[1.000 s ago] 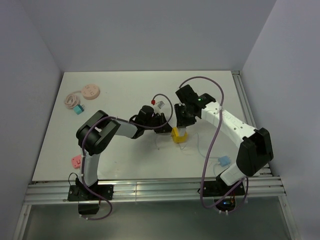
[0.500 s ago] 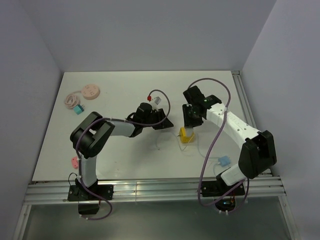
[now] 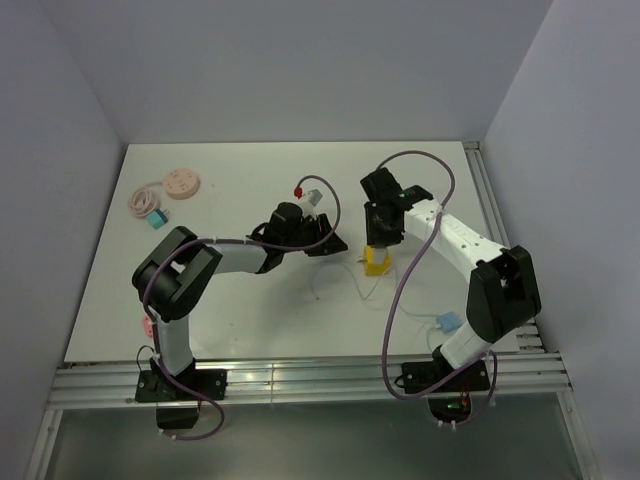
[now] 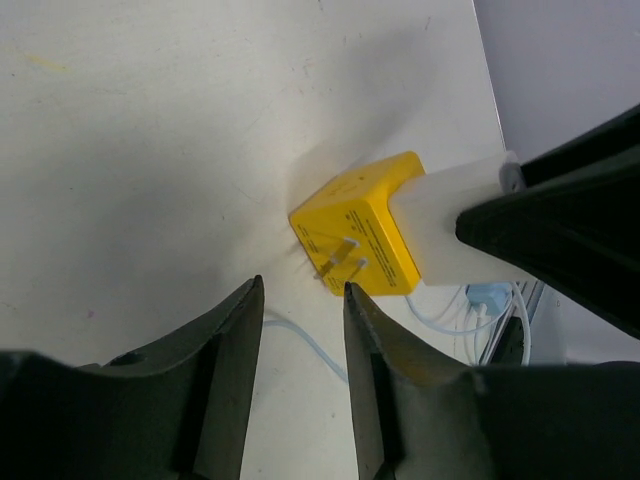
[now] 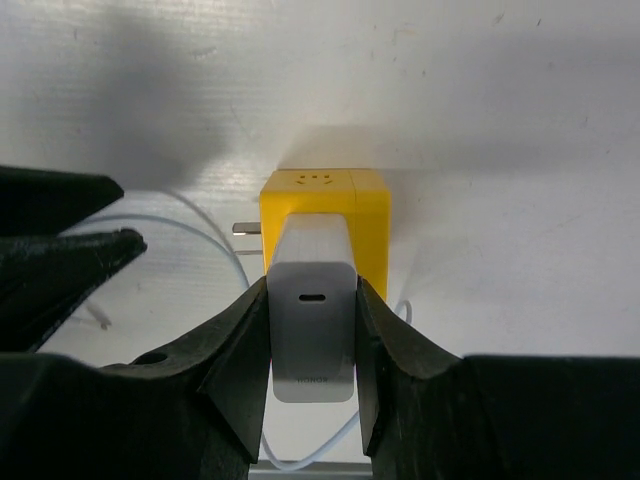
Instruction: Insert the plug
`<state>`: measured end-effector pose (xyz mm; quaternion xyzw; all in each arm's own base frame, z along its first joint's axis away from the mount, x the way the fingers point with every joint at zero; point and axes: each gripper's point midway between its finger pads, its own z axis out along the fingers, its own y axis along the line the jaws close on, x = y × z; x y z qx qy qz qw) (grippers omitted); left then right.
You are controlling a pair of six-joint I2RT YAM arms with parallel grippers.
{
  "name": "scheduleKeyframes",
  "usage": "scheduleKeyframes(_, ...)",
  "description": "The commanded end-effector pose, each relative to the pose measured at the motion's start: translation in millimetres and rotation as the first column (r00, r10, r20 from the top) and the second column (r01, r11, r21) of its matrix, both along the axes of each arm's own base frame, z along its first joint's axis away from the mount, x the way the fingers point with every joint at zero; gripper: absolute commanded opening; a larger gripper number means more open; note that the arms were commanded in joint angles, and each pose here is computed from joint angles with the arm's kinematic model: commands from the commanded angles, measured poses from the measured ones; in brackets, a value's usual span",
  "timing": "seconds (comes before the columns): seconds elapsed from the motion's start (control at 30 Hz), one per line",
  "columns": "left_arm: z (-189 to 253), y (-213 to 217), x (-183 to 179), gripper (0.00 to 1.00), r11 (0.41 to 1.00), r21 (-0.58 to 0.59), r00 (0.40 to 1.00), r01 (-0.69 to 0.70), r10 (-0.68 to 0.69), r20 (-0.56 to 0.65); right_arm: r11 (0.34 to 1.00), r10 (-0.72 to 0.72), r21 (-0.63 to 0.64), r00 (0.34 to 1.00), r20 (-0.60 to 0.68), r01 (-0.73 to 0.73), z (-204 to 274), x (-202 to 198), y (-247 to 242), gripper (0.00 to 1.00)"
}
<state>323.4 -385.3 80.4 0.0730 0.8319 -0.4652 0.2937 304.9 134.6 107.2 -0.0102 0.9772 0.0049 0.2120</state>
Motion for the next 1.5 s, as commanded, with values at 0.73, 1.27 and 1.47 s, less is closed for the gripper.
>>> scheduleKeyframes(0.73, 48, 13, 32, 0.53, 0.999, 0.031, 0.979, 0.044, -0.05, 0.196, 0.993, 0.084, 0.088, 0.996, -0.017, -0.082, 32, 19, 29, 0.05)
scheduleKeyframes(1.27, 25, 10, 43, 0.35, 0.999, -0.006, 0.996, 0.04, -0.039, 0.085, 0.968, 0.233, 0.145, 0.946, -0.224, -0.204, 52, -25, 29, 0.0)
scheduleKeyframes(1.47, 28, -22, 11, 0.32, 0.977, -0.11, 0.981, 0.181, -0.172, 0.088, 0.958, 0.25, 0.216, 0.922, -0.295, -0.191, 41, -31, 38, 0.0)
